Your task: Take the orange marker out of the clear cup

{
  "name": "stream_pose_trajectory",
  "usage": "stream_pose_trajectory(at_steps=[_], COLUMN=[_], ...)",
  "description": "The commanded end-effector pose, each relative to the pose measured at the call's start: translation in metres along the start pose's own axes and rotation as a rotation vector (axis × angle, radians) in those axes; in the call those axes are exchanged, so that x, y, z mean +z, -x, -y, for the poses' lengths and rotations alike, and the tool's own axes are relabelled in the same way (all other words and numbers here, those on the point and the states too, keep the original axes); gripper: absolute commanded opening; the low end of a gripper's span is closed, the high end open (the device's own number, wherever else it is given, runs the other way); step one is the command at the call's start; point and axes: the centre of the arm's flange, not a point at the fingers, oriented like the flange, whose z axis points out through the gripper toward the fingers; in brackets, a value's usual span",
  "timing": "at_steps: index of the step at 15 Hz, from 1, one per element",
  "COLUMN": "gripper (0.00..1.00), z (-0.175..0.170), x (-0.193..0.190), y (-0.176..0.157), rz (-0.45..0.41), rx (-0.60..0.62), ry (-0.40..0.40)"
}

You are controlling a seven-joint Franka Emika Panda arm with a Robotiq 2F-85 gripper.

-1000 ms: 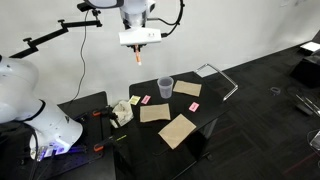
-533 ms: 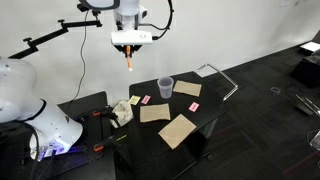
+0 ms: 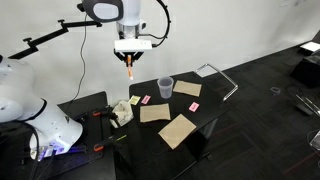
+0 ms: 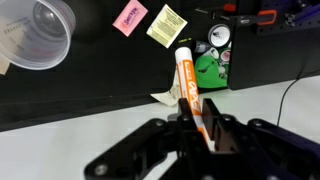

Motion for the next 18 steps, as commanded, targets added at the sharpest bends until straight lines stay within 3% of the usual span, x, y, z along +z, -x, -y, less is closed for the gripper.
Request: stream_pose_trajectory(at_steps=[1,6,10,18], gripper=[0.05,0.05,0.05,0.05], z=[-0.018,-0.038,-0.048,-0.071], x=[0.03,0.068,0.09,0.108], y=[-0.005,-0.002,-0.005,-0.025], rz=[0.077,0.126,0.124,0.142], rx=[-0.01,0.024,0.131,0.343], ry=[0.055,0.066,0.012,-0.008])
